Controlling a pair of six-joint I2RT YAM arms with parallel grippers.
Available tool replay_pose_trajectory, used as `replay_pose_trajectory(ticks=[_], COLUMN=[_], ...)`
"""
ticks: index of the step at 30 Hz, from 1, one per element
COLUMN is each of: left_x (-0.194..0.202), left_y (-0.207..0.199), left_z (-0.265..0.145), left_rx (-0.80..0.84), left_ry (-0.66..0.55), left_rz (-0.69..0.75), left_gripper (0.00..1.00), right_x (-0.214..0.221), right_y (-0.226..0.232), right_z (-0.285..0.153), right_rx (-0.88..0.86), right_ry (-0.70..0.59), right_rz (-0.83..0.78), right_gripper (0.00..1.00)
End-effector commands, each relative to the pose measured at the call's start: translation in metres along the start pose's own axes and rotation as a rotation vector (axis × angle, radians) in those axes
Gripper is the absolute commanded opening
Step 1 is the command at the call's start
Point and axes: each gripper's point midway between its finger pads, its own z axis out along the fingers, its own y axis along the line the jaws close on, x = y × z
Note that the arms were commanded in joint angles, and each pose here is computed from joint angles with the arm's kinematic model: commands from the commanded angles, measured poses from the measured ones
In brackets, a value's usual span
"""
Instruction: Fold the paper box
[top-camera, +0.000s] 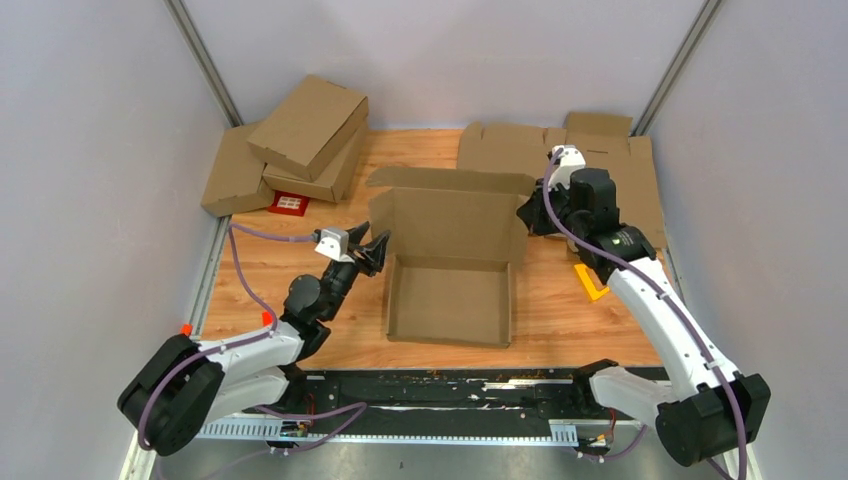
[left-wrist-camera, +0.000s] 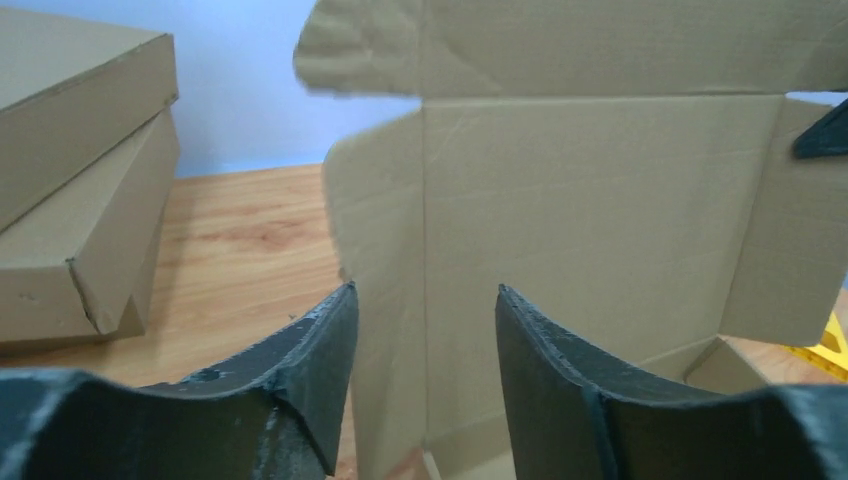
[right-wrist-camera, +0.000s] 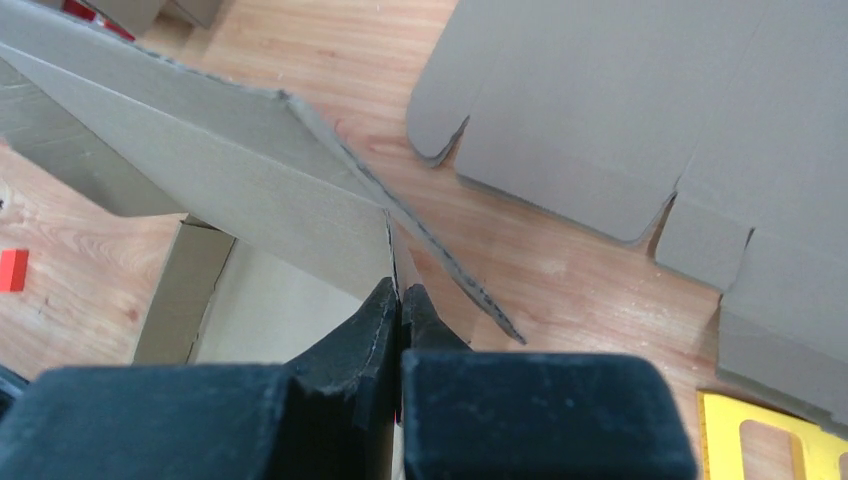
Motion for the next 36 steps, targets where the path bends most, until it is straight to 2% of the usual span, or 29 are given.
replay_pose_trajectory(ticks=[1,8,12,15,18,21,23,24,32,36], left_x=[-0.017,-0.017,-0.019,-0.016,-0.017,-0.024,-0.028,-0.029,-0.044,-0.047], left_y=[0.001,-0.004,-0.001,0.016,0.027,0.042,0.052,0.055,0.042,0.036], left_z=[0.006,0.012,0.01,0.008,0.008,0.013,0.02,0.025,0.066,0.086], left_rx=[-0.034,-0.041,-0.062,-0.152,-0.17,-0.176,-0.17,-0.16,0.025,0.074], left_ry=[-0.002,0.178,0.192,0.218,0.219,0.212,0.226,0.237,0.237,0.271], left_rz=[-0.034,-0.024,-0.03,-0.016,-0.036,-0.069,-0.08,-0.084,-0.006,0.004], left_gripper=[0.63,0.75,0.78,0.78,0.81,0.86,0.99,1.0,0.99,0.93], right_x=[-0.047,-0.053,-0.052,-0.052,-0.051,-0.05,-0.049,-0.048,-0.044,-0.042], right_y=[0.009,0.015,0.018,0.02,0.024,0.025,0.025,0.026,0.032,0.034], right_z=[-0.015,-0.021,-0.021,-0.021,-0.022,-0.021,-0.02,-0.02,-0.019,-0.017], right_rx=[-0.021,-0.059,-0.074,-0.088,-0.112,-0.124,-0.125,-0.127,-0.163,-0.172], right_ry=[-0.187,-0.249,-0.259,-0.26,-0.256,-0.248,-0.243,-0.241,-0.214,-0.199], right_rz=[-0.048,-0.068,-0.081,-0.092,-0.108,-0.113,-0.112,-0.112,-0.111,-0.11], right_gripper=[0.0,0.0,0.0,0.0,0.0,0.0,0.0,0.0,0.0,0.0])
